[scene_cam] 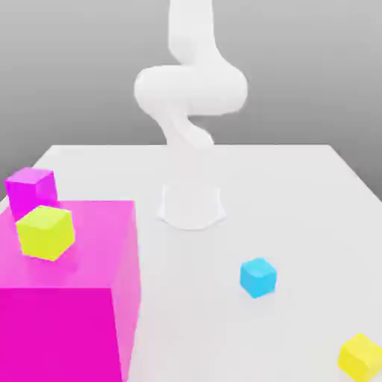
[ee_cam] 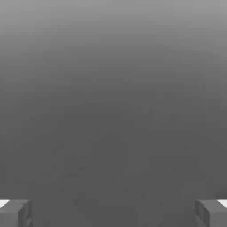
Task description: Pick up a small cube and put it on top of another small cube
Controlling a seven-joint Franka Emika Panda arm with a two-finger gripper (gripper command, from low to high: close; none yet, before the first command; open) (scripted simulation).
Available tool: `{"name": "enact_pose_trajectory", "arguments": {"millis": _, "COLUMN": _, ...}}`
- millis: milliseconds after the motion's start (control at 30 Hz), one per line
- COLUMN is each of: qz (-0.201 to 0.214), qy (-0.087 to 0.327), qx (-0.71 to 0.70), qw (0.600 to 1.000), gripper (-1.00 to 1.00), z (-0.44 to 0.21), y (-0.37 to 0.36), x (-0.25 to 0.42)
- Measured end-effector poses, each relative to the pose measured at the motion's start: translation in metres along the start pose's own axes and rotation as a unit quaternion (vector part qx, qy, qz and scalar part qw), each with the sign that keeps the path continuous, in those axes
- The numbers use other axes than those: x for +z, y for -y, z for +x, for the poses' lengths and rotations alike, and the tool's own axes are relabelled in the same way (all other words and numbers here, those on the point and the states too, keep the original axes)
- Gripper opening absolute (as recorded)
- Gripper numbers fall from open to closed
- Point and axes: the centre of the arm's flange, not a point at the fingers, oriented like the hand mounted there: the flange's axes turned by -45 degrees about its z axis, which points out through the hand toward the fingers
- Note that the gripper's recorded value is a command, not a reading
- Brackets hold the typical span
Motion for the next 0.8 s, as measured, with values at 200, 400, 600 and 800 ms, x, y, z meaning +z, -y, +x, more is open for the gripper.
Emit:
{"name": "enact_pose_trajectory", "arguments": {"millis": 200, "qz": 0.035, "qy": 0.106, "qx": -0.049, "qw": 0.993, "gripper": 0.0, "z": -0.073, "y": 0.047, "x": 0.136}}
{"name": "enact_pose_trajectory", "arguments": {"millis": 400, "qz": 0.058, "qy": 0.215, "qx": -0.11, "qw": 0.969, "gripper": 0.0, "z": -0.193, "y": 0.092, "x": 0.232}}
{"name": "enact_pose_trajectory", "arguments": {"millis": 600, "qz": 0.069, "qy": 0.332, "qx": -0.186, "qw": 0.922, "gripper": 0.0, "z": -0.358, "y": 0.117, "x": 0.292}}
{"name": "enact_pose_trajectory", "arguments": {"millis": 800, "qz": 0.073, "qy": 0.349, "qx": -0.197, "qw": 0.913, "gripper": 0.0, "z": -0.41, "y": 0.119, "x": 0.327}}
